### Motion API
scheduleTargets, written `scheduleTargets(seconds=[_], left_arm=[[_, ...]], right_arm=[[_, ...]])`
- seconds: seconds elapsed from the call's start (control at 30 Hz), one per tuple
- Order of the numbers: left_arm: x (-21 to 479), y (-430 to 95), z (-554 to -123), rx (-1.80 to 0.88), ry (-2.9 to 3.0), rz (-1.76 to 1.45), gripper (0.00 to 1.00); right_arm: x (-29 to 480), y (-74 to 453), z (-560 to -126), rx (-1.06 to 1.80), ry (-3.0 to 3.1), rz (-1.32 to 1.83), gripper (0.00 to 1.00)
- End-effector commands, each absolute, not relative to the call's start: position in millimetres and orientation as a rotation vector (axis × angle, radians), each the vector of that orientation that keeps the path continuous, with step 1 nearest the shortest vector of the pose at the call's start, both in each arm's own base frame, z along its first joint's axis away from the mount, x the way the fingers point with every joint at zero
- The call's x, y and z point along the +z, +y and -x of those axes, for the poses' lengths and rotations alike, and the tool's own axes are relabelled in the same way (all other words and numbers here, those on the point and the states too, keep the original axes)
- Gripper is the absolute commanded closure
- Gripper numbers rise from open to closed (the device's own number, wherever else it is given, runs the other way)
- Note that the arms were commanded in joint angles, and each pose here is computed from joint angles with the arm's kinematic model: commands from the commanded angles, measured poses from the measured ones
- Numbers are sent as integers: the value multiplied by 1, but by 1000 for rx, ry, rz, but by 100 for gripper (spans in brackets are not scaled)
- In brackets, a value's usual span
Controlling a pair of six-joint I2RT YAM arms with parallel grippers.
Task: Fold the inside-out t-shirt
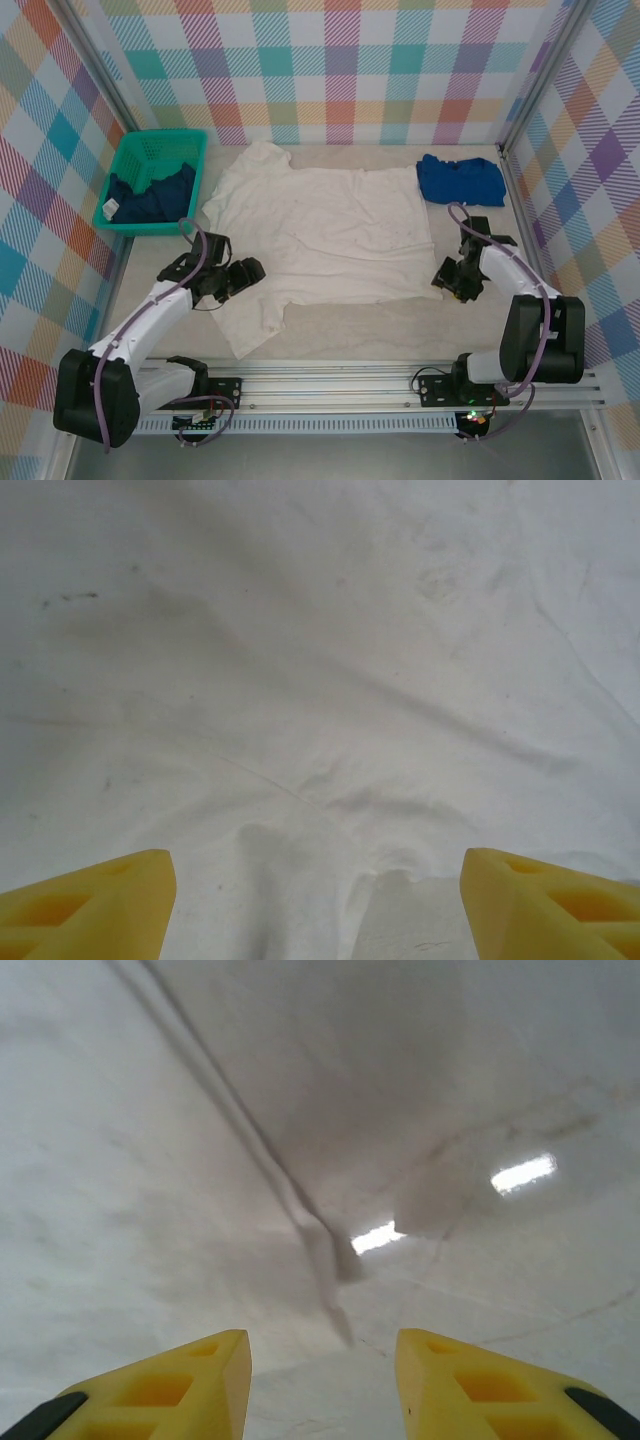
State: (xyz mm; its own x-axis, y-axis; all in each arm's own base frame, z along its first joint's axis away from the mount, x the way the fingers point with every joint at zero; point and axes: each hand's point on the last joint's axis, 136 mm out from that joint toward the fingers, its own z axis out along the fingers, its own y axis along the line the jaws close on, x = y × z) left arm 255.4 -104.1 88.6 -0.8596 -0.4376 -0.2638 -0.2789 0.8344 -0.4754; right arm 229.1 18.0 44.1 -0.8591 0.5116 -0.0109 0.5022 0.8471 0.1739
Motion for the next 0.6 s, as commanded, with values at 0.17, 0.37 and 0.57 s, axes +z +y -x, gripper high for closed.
scheduleTargets(seconds=[0.17,0.37,0.57], left_arm=[[89,-107,-258,-617,2662,498,25],[90,-105,-256,-601,2663,493,24],[91,-107,-252,-618,2674,496,24]], right_arm=[[31,40,-218,453,2953,-957,58],[28,38,-232,448,2926,-952,60],[22,36,-239,429,2935,-933,69]])
